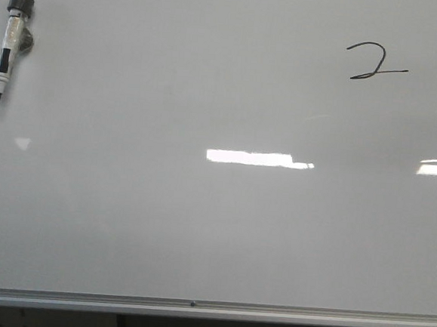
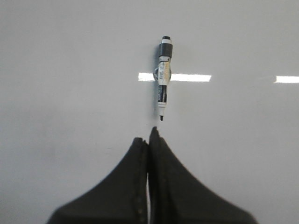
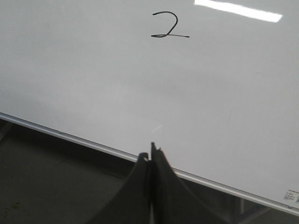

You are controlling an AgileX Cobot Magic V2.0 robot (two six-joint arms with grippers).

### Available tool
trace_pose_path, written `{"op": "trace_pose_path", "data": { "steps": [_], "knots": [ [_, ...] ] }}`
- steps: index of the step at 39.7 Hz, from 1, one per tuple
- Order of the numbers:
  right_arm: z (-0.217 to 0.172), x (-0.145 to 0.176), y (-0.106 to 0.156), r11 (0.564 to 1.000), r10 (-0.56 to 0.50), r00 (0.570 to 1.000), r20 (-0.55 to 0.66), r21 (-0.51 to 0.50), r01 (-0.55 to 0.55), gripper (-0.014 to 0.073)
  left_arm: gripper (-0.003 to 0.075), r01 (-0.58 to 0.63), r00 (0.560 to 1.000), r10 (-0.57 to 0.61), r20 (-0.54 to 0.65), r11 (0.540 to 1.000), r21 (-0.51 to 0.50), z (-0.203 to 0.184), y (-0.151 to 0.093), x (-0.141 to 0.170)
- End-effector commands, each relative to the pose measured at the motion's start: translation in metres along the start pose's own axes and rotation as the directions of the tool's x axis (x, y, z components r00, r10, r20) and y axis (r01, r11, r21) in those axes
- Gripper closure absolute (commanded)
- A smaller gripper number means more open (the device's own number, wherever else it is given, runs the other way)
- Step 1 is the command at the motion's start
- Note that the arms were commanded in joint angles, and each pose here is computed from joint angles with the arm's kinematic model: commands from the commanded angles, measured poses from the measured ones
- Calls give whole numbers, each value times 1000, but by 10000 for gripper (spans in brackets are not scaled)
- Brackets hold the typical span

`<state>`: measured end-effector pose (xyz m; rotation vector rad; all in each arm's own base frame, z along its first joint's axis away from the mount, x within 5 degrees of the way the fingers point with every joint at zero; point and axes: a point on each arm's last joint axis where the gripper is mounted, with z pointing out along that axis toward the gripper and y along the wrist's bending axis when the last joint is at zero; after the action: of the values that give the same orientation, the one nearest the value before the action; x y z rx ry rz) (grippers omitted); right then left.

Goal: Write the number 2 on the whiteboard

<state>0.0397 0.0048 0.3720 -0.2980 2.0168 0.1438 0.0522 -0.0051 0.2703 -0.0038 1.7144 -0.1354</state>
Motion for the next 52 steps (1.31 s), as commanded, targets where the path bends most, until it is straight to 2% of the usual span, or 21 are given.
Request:
{"op": "trace_pose_path", "data": {
  "steps": [1,10,17,18,38,52],
  "knots": [
    [-3,-12,-1,1000,-6,996,88,14,4,664,739,-8,990,10,142,1000,-16,-2,2,3],
    [-3,-12,-1,1000,-6,996,88,14,4,664,739,1,985,12,170,997,-76,7,9,43],
    [-3,-12,-1,1000,-6,996,88,14,4,664,739,1,963,23,268,996,-88,11,12,60],
    [-3,-12,-1,1000,-6,996,88,14,4,664,739,-3,970,25,242,996,-91,12,12,63],
    [-2,-12,-1,1000,-6,996,87,14,5,664,739,-36,964,59,260,995,-95,11,12,60],
    [-2,-12,-1,1000,-6,996,87,14,5,664,740,-94,952,100,288,995,-36,11,8,58]
  ]
}}
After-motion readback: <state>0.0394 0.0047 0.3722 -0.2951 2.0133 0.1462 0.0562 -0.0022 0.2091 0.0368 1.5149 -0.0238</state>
